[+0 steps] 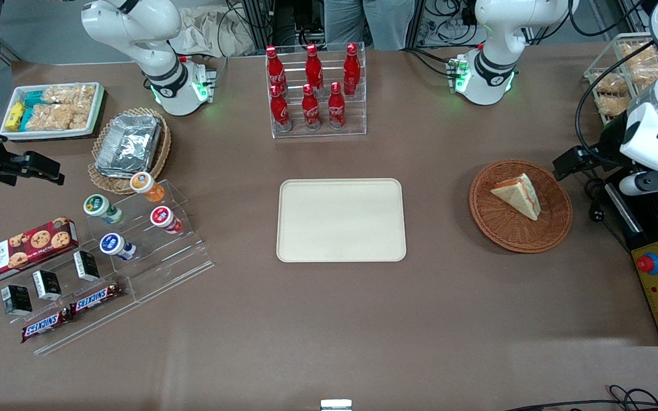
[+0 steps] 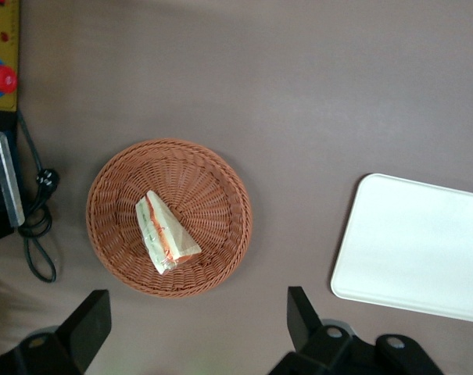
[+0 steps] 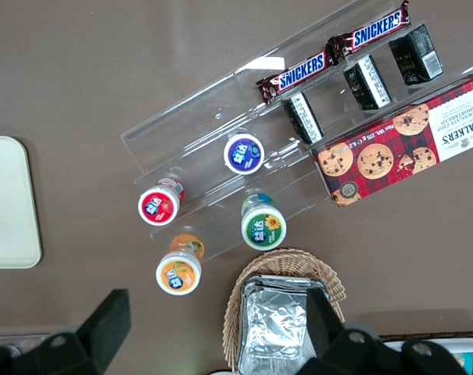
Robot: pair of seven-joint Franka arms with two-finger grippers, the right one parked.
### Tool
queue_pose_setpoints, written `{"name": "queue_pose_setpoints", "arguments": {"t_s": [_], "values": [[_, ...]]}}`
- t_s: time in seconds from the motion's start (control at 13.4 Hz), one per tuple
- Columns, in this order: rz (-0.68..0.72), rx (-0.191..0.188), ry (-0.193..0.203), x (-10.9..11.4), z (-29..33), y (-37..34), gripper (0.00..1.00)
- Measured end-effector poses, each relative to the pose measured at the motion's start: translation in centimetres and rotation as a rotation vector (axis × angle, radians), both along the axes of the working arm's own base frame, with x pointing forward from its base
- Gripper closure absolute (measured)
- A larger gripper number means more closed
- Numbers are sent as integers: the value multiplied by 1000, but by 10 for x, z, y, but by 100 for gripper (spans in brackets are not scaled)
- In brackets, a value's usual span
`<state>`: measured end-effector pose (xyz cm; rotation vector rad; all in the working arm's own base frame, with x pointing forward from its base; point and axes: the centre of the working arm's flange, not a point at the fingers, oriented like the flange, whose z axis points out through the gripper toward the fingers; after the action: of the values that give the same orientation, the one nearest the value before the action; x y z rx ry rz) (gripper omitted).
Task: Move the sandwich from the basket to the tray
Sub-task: 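Move the left gripper over the wicker basket holding the sandwich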
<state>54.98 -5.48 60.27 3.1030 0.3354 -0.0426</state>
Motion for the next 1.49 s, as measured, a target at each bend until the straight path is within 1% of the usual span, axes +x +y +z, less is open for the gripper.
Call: {"name": "queue_pose_setpoints", "arguments": {"t_s": [0.37,1.49], "values": [[26,9,7,-9,8,1,0],[40,13,13,-9,5,10,0]]}}
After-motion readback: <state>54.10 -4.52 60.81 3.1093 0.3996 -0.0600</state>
